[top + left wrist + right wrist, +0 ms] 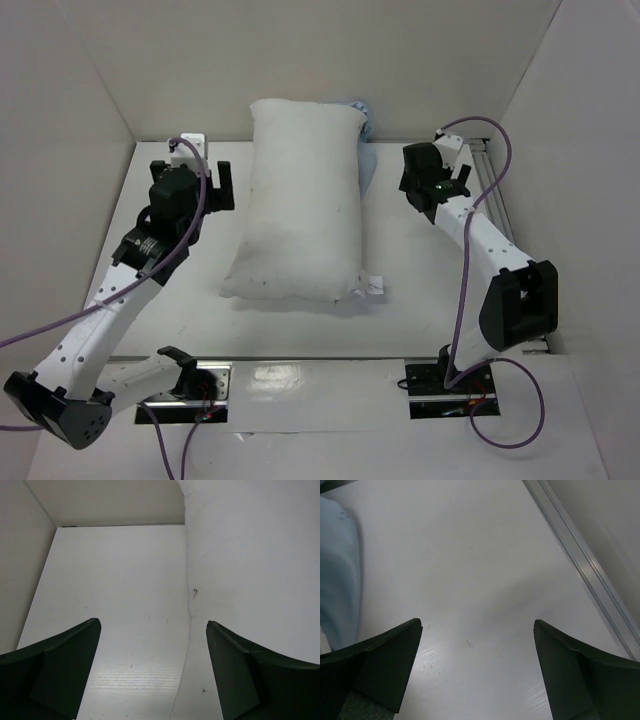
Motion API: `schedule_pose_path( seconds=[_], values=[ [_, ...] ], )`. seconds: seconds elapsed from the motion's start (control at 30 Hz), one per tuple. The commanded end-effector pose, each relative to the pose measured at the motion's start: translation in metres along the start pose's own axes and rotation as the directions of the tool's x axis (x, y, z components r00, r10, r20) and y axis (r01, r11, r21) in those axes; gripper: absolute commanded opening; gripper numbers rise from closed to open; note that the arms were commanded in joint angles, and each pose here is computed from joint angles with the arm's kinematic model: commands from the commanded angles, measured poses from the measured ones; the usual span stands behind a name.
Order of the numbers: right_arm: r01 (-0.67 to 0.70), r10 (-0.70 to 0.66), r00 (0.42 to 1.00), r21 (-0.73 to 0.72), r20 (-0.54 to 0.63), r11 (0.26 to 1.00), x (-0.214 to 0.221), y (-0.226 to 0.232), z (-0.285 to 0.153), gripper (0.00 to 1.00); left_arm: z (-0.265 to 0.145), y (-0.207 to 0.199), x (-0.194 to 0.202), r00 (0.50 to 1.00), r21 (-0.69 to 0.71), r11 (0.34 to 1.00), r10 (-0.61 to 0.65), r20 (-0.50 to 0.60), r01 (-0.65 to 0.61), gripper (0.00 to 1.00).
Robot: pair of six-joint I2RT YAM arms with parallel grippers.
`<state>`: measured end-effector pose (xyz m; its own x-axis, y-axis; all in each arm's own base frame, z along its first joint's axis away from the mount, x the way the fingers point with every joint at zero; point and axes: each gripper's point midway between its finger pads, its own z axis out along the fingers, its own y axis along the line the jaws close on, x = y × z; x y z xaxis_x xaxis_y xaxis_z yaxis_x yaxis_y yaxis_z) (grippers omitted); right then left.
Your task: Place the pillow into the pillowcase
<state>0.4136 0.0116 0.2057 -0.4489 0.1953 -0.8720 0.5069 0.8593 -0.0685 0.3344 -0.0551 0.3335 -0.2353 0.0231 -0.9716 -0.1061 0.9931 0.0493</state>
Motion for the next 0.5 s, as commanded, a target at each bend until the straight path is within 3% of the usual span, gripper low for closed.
schedule_pose_path(
  seconds=[0.0, 0.1, 0.13, 0.23, 0.37, 0.47],
  values=[
    [-0.021, 0.027, 0.997, -0.08, 0.071, 0.997, -0.017, 0.017, -0.006, 1.0, -0.012, -0.02, -0.024, 0.997, 0.144, 0.989, -0.04, 0.072, 0.03, 1.0],
    [-0.046, 0.057, 0.994, -0.114, 0.093, 0.992, -0.03, 0.022, -0.012, 1.0, -0.01, -0.028, -0.026, 0.998, 0.165, 0.985, -0.055, 0.036, 0.048, 1.0],
    [0.003, 0.007, 0.997, -0.136, 0.073, 0.991, -0.026, 0.026, -0.012, 1.0, -0.008, -0.032, -0.019, 0.999, 0.179, 0.983, -0.037, 0.004, 0.036, 1.0],
    [0.173, -0.168, 0.984, -0.445, 0.051, 0.879, -0.02, 0.079, -0.029, 1.0, 0.002, -0.04, -0.011, 0.998, 0.186, 0.982, -0.02, -0.054, 0.03, 1.0],
    [0.057, -0.069, 0.998, -0.471, -0.009, 0.88, -0.015, 0.091, -0.028, 1.0, 0.011, -0.045, -0.005, 0.995, 0.174, 0.983, -0.036, -0.089, 0.051, 1.0],
    [-0.025, -0.042, 0.99, -0.453, -0.138, 0.891, 0.006, 0.092, -0.02, 1.0, 0.014, -0.039, -0.005, 0.991, 0.113, 0.988, -0.091, -0.097, 0.102, 1.0]
  ],
)
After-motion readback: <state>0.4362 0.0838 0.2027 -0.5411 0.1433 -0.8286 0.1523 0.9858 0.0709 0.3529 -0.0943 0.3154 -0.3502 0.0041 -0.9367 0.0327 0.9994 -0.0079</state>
